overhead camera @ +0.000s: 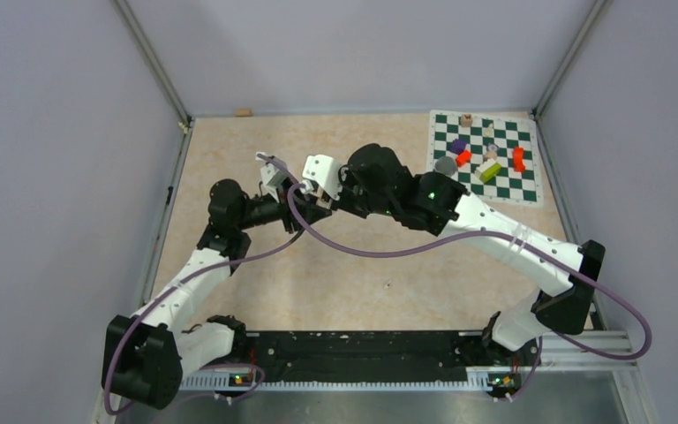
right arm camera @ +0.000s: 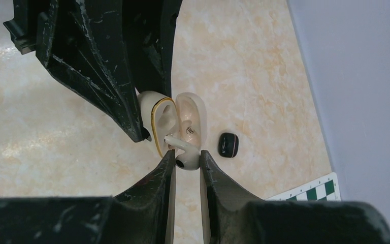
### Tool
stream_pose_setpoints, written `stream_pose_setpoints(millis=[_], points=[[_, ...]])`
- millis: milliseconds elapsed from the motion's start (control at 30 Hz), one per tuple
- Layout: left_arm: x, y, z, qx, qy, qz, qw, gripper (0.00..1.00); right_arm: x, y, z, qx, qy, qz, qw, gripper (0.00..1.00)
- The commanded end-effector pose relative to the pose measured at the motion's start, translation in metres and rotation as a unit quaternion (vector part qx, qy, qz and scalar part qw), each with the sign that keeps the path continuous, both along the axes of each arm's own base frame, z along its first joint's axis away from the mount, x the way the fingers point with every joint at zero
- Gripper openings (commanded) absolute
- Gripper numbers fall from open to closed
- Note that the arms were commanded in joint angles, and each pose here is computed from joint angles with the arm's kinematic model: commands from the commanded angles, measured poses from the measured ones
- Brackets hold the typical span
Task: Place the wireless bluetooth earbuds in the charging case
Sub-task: Insert the right earbud into the right side groove of the charging case.
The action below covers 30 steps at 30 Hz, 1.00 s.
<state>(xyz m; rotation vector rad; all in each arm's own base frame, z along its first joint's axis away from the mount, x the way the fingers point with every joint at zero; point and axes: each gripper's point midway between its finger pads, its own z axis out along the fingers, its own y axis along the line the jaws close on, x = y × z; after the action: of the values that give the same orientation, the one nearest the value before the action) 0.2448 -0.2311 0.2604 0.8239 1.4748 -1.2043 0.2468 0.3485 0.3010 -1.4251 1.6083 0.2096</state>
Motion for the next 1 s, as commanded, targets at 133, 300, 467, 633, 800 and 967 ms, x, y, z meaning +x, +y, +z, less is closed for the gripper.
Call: stream_pose_setpoints(millis=[133, 300, 467, 633, 800, 967], points=[[-0.010, 0.008, 0.032, -0.056, -0.099, 0.003, 0.993, 0.01, -0.001, 0.000, 0.034, 0.012, -0.050, -0.008, 0.999, 0.19], [-0.017, 0.019, 0.022, -0.084, -0.155, 0.025, 0.984, 0.02, -0.001, -0.006, 0.051, -0.035, -0.121, -0.018, 0.992, 0.20], [-0.020, 0.024, 0.019, -0.090, -0.186, 0.039, 0.978, 0.01, -0.008, -0.002, 0.055, -0.044, -0.138, -0.006, 0.989, 0.20], [-0.019, 0.028, 0.018, -0.088, -0.213, 0.055, 0.971, 0.05, -0.014, 0.004, 0.049, -0.065, -0.150, 0.007, 0.986, 0.20], [-0.021, 0.030, 0.022, -0.091, -0.223, 0.059, 0.969, 0.05, -0.022, 0.011, 0.043, -0.071, -0.148, 0.020, 0.986, 0.20], [-0.022, 0.031, 0.027, -0.095, -0.227, 0.061, 0.967, 0.04, -0.023, 0.017, 0.034, -0.080, -0.143, 0.022, 0.986, 0.19]])
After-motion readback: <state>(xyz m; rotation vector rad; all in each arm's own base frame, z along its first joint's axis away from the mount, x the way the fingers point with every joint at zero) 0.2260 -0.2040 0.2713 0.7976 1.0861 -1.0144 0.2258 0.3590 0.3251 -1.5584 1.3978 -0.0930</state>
